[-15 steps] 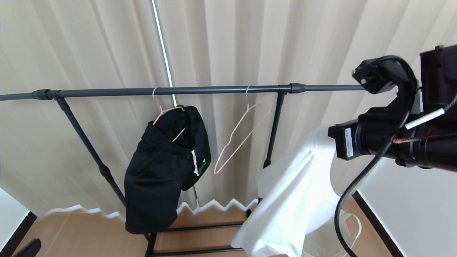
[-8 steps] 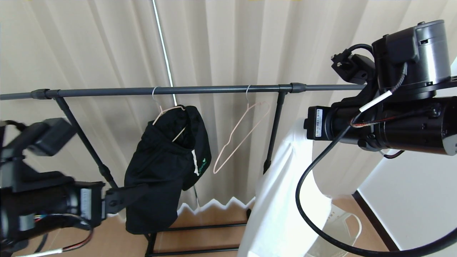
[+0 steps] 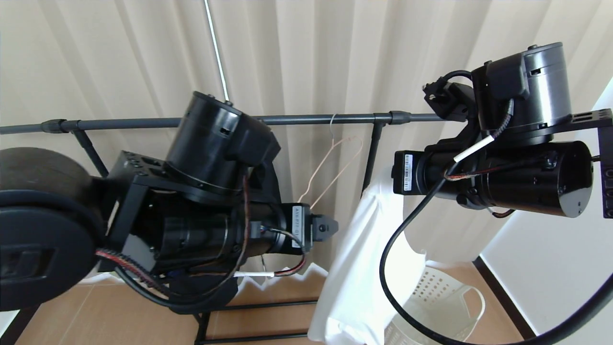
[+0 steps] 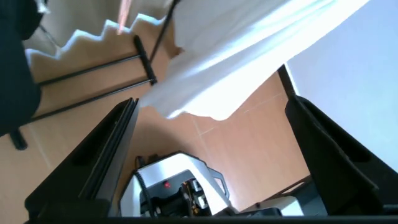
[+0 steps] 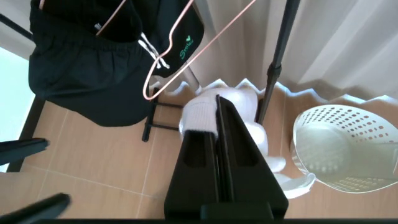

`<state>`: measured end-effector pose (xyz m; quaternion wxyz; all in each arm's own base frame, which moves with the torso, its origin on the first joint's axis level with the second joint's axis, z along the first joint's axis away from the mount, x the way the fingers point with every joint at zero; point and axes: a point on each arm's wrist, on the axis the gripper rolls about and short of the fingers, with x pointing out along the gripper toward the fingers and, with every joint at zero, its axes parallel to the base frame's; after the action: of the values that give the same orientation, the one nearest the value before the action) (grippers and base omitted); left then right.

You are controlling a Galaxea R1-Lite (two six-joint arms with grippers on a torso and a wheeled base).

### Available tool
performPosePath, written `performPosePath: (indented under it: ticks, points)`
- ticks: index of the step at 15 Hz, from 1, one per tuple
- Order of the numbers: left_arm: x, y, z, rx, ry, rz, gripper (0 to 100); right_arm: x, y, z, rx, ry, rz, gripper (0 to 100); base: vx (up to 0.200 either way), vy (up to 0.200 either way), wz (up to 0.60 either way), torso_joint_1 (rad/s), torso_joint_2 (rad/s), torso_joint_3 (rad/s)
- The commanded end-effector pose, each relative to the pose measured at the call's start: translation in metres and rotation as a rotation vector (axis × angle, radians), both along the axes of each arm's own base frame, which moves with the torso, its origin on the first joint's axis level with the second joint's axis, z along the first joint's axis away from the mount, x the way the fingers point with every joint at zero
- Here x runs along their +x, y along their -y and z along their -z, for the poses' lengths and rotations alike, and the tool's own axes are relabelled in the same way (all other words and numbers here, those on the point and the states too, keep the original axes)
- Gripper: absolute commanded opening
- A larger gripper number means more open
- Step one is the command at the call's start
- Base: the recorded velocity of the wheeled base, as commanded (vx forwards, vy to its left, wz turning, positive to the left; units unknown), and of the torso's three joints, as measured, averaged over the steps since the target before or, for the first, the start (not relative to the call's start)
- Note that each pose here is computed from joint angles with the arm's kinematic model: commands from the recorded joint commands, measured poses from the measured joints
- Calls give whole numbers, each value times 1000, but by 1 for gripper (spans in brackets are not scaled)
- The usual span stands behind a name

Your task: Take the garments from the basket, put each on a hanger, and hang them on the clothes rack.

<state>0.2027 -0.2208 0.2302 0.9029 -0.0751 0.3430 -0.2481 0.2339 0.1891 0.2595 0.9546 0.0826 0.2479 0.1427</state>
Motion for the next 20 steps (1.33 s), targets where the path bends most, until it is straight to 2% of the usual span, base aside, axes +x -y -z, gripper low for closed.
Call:
performPosePath:
  ticks: [1, 5, 9, 13, 16, 20]
  points:
    - [13, 28, 11, 18, -15, 24, 100, 2, -4, 3, -8, -7, -6, 0, 0, 0, 0, 0, 0, 0]
    - [21, 51, 11, -1, -6, 41, 100, 9, -10, 6, 0, 17, 5, 0, 0, 0, 0, 0, 0, 0]
    - [23, 66, 7, -15, 25, 29, 100, 11, -14, 11, -8, 6, 2, 0, 0, 0, 0, 0, 0, 0]
    - [36, 82, 9, -9, 70, -66, 100, 11, -21, 10, -5, 12, -15, 0, 0, 0, 0, 0, 0, 0]
    - [38, 84, 7, -30, 74, -90, 100, 18, -28, 12, -10, 14, -4, 0, 0, 0, 0, 0, 0, 0]
    - [49, 92, 11, -67, 124, -165, 100, 16, -26, 9, -6, 20, -3, 0, 0, 0, 0, 0, 0, 0]
